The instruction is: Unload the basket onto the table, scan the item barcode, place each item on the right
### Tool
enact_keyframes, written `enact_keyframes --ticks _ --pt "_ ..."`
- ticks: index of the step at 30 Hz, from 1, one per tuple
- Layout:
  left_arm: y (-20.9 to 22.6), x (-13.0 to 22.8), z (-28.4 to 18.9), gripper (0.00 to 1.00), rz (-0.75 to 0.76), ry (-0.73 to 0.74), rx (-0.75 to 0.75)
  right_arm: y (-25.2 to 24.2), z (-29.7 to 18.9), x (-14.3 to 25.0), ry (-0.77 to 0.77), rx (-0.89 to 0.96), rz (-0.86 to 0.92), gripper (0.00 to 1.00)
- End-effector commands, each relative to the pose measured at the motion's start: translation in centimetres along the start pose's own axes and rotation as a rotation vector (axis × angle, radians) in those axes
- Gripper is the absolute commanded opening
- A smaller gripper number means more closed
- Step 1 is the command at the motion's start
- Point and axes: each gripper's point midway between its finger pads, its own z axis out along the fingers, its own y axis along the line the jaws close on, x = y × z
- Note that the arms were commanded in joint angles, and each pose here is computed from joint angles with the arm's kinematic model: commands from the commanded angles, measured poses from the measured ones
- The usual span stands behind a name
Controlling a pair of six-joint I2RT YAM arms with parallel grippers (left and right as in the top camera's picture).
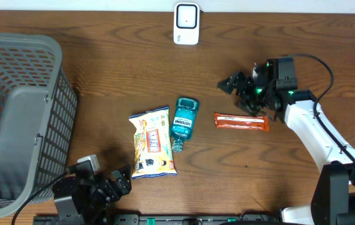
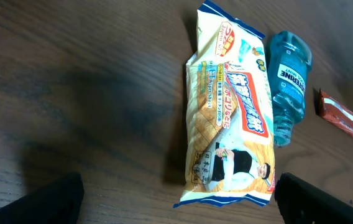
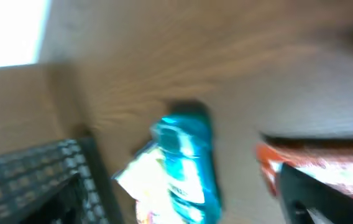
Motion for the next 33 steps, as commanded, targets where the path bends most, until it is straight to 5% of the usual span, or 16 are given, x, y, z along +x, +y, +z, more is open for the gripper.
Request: enact_keyframes --ticks 1,12,24,33 --pt "0.3 1.0 0.1 0.98 -0.002 0.039 -0.005 3.0 -0.8 0.2 0.052 -0.106 0.069 0.73" --pt "0.3 1.0 0.1 0.98 -0.002 0.039 -0.005 1.5 -6.6 -2.4 -0.084 0.365 0.309 0.7" --pt "0.3 1.0 0.1 0.98 -0.002 0.039 -0.006 -8.7 0.0 0.0 0.207 0.735 0.523 0.58" --pt "0.3 1.0 0.1 0.98 -0.002 0.039 -0.005 -12.5 -0.4 -0.7 0.159 0.869 0.629 0.56"
